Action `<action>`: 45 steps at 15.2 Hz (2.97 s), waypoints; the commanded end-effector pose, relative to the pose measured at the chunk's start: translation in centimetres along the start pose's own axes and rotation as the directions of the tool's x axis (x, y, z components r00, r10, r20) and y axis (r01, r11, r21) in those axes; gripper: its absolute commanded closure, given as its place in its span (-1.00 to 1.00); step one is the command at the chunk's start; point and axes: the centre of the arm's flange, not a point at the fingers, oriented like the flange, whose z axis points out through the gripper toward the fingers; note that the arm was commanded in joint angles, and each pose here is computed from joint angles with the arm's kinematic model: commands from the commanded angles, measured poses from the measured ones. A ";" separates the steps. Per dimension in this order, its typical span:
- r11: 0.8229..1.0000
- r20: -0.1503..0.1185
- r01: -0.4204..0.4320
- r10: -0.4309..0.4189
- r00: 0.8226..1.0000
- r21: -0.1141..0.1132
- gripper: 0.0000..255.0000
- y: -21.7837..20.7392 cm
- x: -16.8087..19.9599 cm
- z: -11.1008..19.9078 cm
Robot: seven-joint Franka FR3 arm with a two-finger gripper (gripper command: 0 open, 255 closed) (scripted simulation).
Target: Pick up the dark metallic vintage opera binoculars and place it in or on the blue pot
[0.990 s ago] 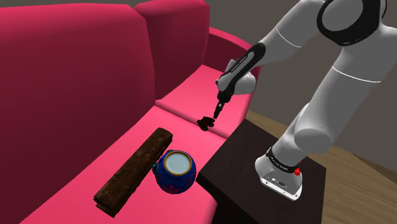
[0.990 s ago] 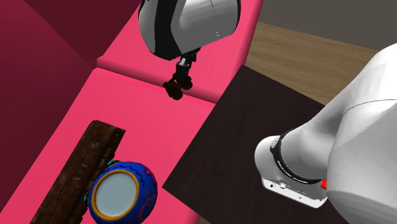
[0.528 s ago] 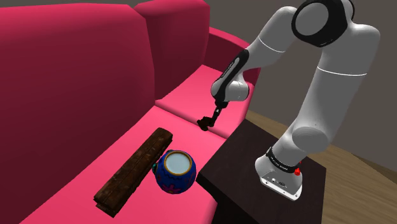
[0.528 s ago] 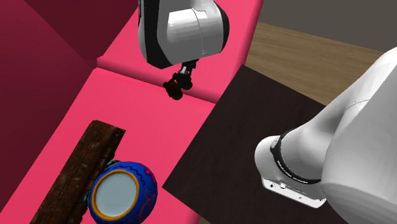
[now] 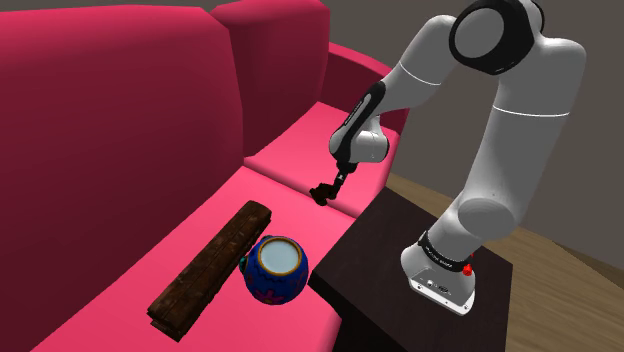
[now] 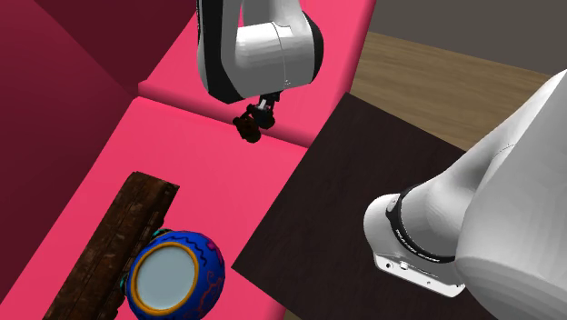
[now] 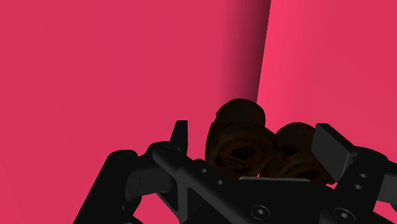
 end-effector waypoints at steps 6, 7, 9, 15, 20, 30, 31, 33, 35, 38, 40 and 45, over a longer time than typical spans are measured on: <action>1.000 0.000 0.000 0.000 1.000 0.000 1.00 0.0 0.0 0.0; 1.000 0.000 0.000 0.000 1.000 0.000 1.00 0.0 0.0 0.0; 1.000 0.000 0.000 0.000 1.000 0.000 1.00 0.0 0.0 0.0; 1.000 0.000 0.000 0.000 1.000 0.000 1.00 -0.2 0.1 -2.1; 1.000 0.000 0.000 0.000 1.000 0.000 1.00 -0.3 0.1 -4.7; 1.000 0.000 0.000 0.000 1.000 0.000 1.00 -0.7 0.3 -10.0; 1.000 0.000 0.000 0.000 1.000 0.000 1.00 -0.8 0.3 -10.5; 1.000 0.000 0.000 0.000 1.000 0.000 1.00 -0.8 0.3 -11.6; 1.000 0.000 0.000 0.000 1.000 0.000 1.00 -0.9 0.3 -12.6; 1.000 0.000 0.000 0.000 1.000 0.000 1.00 -1.0 0.4 -14.2; 1.000 0.000 0.000 0.000 1.000 0.000 1.00 -1.1 0.4 -15.3; 1.000 0.000 0.000 0.000 1.000 0.000 1.00 -1.3 0.5 -17.9</action>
